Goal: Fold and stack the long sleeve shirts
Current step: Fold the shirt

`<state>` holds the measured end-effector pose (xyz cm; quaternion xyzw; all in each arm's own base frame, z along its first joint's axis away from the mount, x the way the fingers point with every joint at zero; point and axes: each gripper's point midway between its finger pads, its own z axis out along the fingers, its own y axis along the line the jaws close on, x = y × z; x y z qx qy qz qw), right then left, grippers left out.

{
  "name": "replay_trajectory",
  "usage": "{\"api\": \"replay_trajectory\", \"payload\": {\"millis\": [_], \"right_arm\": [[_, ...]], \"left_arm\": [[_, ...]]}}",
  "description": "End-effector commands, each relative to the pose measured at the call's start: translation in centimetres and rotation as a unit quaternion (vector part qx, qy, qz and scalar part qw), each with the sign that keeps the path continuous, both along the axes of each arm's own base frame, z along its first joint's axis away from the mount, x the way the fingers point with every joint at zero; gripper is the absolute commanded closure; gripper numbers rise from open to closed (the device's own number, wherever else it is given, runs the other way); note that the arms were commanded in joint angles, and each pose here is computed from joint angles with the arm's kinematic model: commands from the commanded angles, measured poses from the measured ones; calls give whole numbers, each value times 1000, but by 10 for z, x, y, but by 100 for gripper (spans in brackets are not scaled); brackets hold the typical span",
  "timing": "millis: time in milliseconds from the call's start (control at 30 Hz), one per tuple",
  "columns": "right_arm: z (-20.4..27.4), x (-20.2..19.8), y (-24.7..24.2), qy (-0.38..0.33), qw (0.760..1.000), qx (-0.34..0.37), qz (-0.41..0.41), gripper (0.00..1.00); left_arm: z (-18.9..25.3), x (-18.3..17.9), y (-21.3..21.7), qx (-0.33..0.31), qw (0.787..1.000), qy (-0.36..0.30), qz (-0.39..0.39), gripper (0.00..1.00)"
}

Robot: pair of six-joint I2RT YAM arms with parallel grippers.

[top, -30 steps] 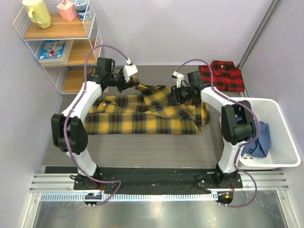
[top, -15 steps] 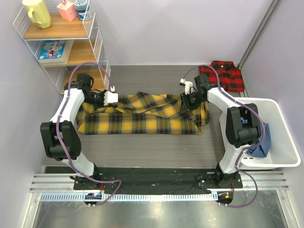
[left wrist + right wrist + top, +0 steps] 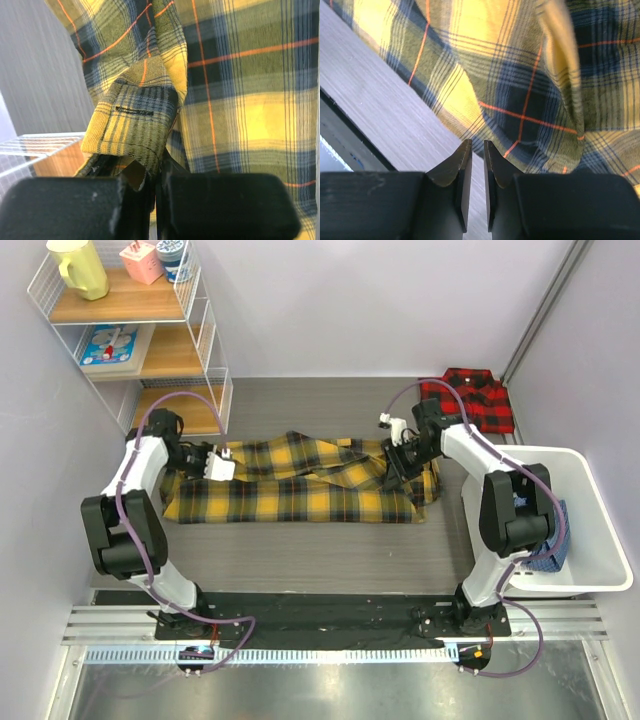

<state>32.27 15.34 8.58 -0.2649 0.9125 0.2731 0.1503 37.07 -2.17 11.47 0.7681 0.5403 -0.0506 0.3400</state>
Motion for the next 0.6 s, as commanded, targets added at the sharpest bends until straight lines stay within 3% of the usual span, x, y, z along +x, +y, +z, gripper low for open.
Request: {"api": "replay_trajectory", "payload": {"millis": [0,67,167,200,233,267,400,567], "right_arm": [[30,2,2,-36,999,7,15,80],[32,3,2,-37,999,7,15,80],[41,7,4,-45,999,13,12,80],[42,8,4,-46,999,14,11,80],[46,10,5,-50,999,18,9,80],[47,12,6,-52,998,19,7,80],[57,29,10,-75,997,27,-3,77],[69,71,24,-104,993,53,-35,70]], "left_arm": [[-5,5,13,31,998,-28,-50,99],[-15,-3,17,44,997,-13,-59,90],[-25,-7,31,58,997,-6,-45,86],[-27,-7,40,56,998,2,-27,82],[-27,-7,44,56,998,5,-16,67],[-23,-5,47,54,999,4,-6,64],[6,9,60,8,996,1,93,60],[36,-2,45,-46,991,31,125,53]]}}
